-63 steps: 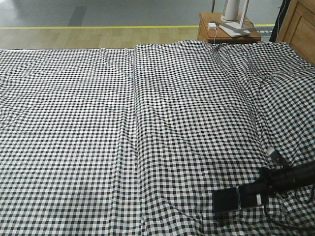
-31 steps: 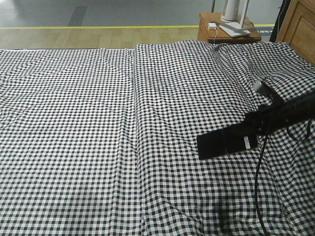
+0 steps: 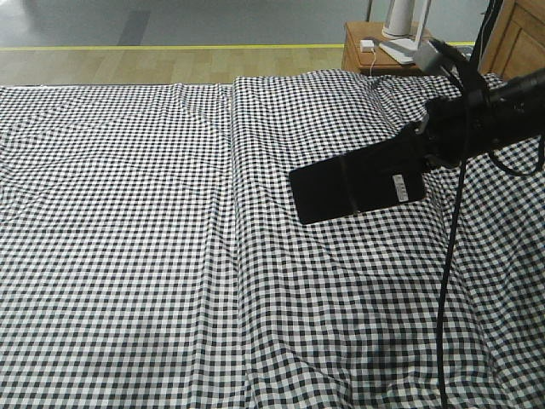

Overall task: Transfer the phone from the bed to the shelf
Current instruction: 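Lift the phone off the bed with the right gripper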

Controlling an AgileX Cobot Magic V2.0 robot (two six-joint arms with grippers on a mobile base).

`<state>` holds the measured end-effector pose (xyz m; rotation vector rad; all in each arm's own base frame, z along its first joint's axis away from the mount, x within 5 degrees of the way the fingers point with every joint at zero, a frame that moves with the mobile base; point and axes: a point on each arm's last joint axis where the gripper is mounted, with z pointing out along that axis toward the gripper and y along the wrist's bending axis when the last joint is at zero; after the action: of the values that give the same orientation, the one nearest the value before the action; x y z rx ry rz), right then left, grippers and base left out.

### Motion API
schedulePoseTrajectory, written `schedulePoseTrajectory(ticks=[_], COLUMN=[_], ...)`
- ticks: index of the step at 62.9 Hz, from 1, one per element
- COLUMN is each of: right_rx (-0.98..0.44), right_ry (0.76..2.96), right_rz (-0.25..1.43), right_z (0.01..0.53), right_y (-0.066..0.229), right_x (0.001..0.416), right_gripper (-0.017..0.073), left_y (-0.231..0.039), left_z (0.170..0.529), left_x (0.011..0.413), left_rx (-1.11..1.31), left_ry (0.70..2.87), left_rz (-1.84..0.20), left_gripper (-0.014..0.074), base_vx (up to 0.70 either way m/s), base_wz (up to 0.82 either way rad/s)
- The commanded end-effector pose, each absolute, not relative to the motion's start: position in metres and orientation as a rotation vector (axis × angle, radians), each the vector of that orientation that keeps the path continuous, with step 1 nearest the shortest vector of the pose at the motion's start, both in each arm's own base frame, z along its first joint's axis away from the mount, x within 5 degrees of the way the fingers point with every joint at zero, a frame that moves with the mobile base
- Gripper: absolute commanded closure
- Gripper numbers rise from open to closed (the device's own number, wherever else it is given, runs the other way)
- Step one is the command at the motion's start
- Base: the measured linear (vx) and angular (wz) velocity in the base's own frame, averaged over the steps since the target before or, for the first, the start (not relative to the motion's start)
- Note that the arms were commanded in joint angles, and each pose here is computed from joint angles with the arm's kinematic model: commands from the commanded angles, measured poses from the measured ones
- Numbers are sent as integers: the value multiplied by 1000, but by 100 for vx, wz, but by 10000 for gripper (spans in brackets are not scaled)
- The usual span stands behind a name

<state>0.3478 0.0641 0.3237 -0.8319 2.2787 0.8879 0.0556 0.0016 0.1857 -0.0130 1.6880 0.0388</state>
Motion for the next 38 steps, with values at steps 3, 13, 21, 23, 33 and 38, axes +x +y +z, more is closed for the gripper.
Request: schedulePoseTrajectory(ticks=[3, 13, 21, 23, 33, 38], right_rx=[-944, -1042, -1106, -1116, -1168, -1197], right_ry=[2135, 2050, 1991, 1982, 1955, 1940], right_rz=[968, 981, 1000, 1009, 1068, 1092], right_z=[375, 402, 419, 422, 434, 438], right_y=[90, 116, 131, 135, 152, 159], right_x=[310, 276, 250, 244, 218, 207], right_gripper=[562, 562, 562, 562, 562, 562], left_y=[2, 2, 2, 2, 2, 2], left_z=[191, 191, 191, 191, 191, 191], left_x=[56, 56, 56, 56, 56, 56], left_rx=[-22, -22, -22, -22, -22, -22], left_ry=[1613, 1613, 1613, 1613, 1613, 1613], left_rz=[35, 35, 35, 35, 35, 35], left_gripper=[592, 592, 592, 592, 592, 592], base_vx=[0, 0, 0, 0, 0, 0], base_wz=[0, 0, 0, 0, 0, 0])
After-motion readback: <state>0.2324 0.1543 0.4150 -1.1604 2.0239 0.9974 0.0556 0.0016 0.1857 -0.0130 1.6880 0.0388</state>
